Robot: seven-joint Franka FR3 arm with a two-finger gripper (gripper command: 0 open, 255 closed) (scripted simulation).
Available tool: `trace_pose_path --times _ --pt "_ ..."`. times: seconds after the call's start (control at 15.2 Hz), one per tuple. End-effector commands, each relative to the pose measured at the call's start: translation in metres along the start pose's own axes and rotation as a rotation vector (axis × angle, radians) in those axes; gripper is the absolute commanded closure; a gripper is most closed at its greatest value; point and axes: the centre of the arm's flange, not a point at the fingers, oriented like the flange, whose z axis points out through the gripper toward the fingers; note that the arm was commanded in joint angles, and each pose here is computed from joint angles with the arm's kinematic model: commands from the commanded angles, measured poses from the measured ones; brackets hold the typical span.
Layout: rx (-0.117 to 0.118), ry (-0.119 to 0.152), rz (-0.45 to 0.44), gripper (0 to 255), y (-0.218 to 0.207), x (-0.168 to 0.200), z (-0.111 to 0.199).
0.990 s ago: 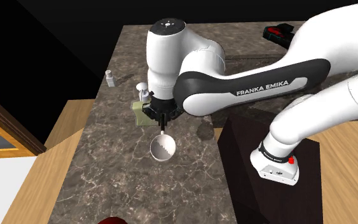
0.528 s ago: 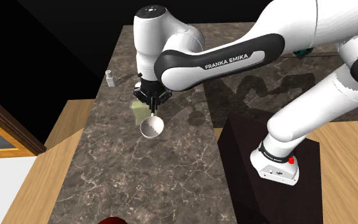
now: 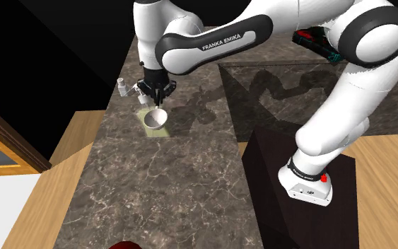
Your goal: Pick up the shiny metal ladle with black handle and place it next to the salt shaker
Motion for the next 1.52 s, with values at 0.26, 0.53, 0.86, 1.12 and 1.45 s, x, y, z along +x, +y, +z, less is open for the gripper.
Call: trace_pose_path --times 0.26,0.53,0.86,1.12,1.45 --pt "-0.006 -0.003 -0.001 255 -0.034 0.074 0.016" --pt "-0.006 -0.003 -0.001 255 -0.056 0.121 0.024" --pt "-0.006 -0.003 -0.001 255 -0.076 0.164 0.041" --pt "-0.006 -0.003 -0.001 255 -0.074 0.162 0.062" --pt "-0.006 -0.003 -0.001 255 -0.071 0.159 0.088"
